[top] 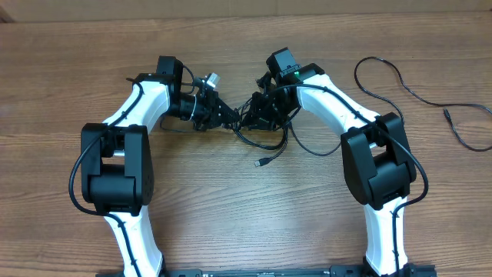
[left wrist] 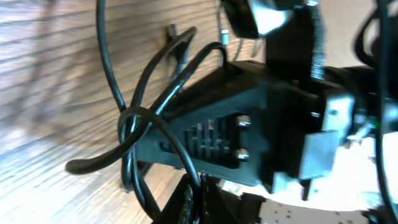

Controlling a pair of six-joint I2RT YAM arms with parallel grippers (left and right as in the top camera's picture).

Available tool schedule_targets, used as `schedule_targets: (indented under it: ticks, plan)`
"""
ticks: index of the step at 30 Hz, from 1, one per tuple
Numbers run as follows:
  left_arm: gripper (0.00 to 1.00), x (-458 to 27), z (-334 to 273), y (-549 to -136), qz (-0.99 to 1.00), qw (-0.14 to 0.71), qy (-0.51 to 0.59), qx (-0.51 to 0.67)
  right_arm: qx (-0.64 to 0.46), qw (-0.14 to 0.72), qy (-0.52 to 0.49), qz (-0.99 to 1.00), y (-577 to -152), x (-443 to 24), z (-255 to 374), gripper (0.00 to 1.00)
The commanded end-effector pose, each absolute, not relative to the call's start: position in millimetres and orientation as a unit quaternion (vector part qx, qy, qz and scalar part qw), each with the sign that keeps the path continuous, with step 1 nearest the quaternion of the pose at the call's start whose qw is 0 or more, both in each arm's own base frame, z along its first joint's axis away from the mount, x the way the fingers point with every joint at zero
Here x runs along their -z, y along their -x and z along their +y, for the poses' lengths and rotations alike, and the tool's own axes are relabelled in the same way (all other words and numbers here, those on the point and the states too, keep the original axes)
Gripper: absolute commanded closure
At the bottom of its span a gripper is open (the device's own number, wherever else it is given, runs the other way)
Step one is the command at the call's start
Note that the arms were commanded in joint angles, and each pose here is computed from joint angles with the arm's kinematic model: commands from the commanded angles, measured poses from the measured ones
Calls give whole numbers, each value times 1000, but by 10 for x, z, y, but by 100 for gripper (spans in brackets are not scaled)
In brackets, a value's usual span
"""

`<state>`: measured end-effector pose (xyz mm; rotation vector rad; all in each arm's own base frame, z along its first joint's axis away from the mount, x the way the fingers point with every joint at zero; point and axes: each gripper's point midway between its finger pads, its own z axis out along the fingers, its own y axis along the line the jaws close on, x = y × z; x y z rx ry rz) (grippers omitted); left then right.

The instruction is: Untangle cables

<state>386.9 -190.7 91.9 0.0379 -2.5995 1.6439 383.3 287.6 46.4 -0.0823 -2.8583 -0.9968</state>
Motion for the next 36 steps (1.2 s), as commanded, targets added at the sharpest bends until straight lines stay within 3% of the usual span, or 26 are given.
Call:
schedule_targets:
  ticks: [1, 6, 12, 21, 22, 23, 24, 25, 31, 36]
  plan:
    - [95, -1051, -1987, -3826, -815, 39, -2, -579, 330, 49, 24, -942, -3876, -485, 2934, 83]
    - [95, -1074, -1995, -3828, -810, 42, -6, -584, 333, 36, -35, -942, -3841, -494, 2939, 95]
    - [95, -1073, -1986, -3828, -806, 99, -87, -577, 396, 20, -129, -909, -3777, -834, 2782, 87]
    - [96, -1072, -1990, -3810, -783, 189, -208, -554, 406, -34, -269, -873, -3649, -1131, 2571, 85]
    - [96, -1071, -1989, -3795, -781, 197, -216, -551, 418, -41, -284, -862, -3633, -1167, 2600, 82]
    - [96, -1070, -1987, -3770, -777, 211, -232, -546, 426, -48, -296, -854, -3633, -1192, 2621, 74]
    - [96, -1070, -1984, -3738, -770, 231, -253, -538, 425, -55, -299, -853, -3656, -1193, 2632, 58]
    - [96, -1069, -1980, -3704, -761, 254, -280, -527, 425, -60, -300, -852, -3680, -1197, 2640, 51]
    - [96, -1089, -1976, -3608, -732, 311, -341, -500, 450, -71, -309, -835, -3682, -1280, 2695, 62]
    - [96, -1347, -2037, -3626, -687, 338, -325, -555, 460, -111, -423, -773, -3527, -1328, 2693, 62]
